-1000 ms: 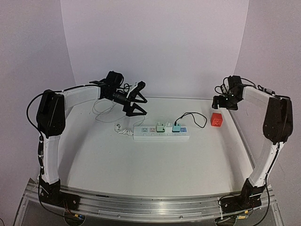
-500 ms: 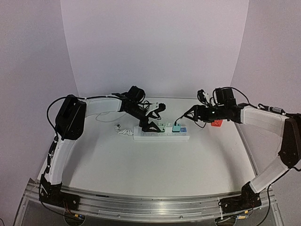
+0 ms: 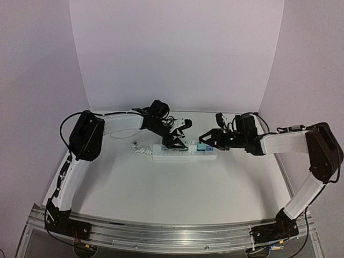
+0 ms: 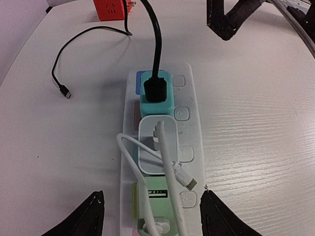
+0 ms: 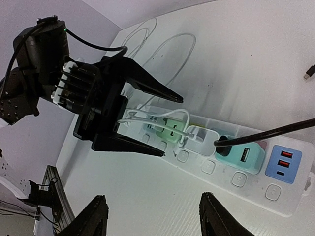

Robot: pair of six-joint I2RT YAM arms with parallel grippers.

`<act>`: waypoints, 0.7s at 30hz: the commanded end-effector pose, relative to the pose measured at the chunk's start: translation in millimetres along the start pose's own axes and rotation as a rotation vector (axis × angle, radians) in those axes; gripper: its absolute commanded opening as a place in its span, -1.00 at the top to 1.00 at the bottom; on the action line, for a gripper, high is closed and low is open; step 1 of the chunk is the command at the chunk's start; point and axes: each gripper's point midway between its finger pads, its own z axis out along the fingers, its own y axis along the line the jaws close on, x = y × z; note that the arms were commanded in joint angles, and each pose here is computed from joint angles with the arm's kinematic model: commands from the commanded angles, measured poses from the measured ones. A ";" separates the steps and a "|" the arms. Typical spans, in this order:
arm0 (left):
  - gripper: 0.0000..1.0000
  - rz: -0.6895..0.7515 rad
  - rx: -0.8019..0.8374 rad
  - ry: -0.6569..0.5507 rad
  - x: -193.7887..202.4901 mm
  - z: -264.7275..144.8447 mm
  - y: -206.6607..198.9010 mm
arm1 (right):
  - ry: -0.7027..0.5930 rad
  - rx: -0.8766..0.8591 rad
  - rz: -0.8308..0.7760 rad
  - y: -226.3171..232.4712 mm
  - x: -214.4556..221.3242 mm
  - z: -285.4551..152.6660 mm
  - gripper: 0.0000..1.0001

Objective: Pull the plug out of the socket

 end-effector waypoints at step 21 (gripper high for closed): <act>0.45 0.043 -0.011 0.014 6.9 12.3 -6.5 | 0.013 0.091 0.154 -41.2 23.2 62.9 0.21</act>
